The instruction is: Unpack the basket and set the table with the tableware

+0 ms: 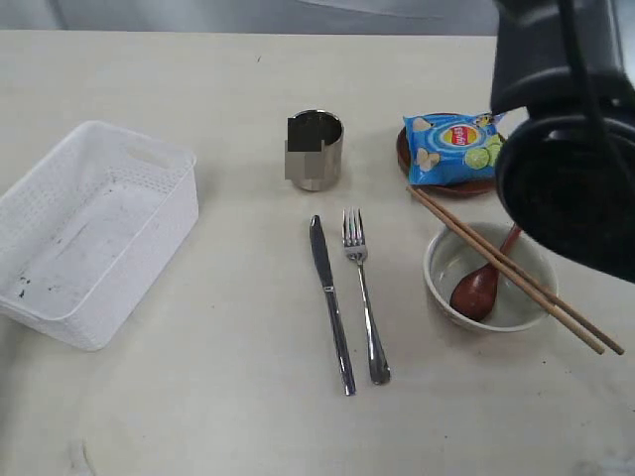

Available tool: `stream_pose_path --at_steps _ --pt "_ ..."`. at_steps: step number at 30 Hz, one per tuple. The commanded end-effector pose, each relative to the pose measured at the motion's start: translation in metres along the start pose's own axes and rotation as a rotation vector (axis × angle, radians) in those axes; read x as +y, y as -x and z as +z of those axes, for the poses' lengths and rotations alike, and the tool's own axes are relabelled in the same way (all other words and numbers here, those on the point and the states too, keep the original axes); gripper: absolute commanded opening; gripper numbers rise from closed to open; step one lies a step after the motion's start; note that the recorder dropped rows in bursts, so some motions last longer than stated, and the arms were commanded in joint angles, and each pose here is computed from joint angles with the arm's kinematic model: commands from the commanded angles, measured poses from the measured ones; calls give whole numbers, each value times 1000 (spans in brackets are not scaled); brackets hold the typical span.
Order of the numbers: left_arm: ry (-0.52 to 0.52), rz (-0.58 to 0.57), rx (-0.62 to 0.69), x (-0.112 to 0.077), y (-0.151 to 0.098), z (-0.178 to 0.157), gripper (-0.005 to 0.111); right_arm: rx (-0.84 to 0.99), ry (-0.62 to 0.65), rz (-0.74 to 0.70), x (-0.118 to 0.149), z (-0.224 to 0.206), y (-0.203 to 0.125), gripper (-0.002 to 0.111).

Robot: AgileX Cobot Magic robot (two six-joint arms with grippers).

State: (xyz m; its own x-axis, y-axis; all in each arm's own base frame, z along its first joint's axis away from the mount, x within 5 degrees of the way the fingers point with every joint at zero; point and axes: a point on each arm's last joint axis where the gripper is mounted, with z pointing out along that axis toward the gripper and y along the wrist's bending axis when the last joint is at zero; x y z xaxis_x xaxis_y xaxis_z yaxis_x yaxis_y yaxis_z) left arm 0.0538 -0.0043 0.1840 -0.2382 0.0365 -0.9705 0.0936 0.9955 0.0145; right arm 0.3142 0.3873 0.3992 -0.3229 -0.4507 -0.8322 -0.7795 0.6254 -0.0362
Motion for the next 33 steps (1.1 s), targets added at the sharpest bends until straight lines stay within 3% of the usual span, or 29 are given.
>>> stream_pose_path --at_steps 1,7,12,19,26,31,33 --pt "-8 1 -12 0 0 0 0 -117 -3 17 1 -52 26 -1" --pt "-8 1 -12 0 0 0 0 -67 -135 -21 -14 -120 32 -1" --pt "-8 1 -12 0 0 0 0 -192 -175 -5 -19 -189 45 -1" --pt "-8 1 -12 0 0 0 0 -405 -328 27 -34 -312 47 -1" --pt "-8 1 -12 0 0 0 0 -537 -456 50 -45 -430 10 -1" --pt "-8 1 -12 0 0 0 0 -493 -506 121 -50 -463 -37 -1" --pt "-8 1 -12 0 0 0 0 -561 -525 151 -52 -473 -59 -1"
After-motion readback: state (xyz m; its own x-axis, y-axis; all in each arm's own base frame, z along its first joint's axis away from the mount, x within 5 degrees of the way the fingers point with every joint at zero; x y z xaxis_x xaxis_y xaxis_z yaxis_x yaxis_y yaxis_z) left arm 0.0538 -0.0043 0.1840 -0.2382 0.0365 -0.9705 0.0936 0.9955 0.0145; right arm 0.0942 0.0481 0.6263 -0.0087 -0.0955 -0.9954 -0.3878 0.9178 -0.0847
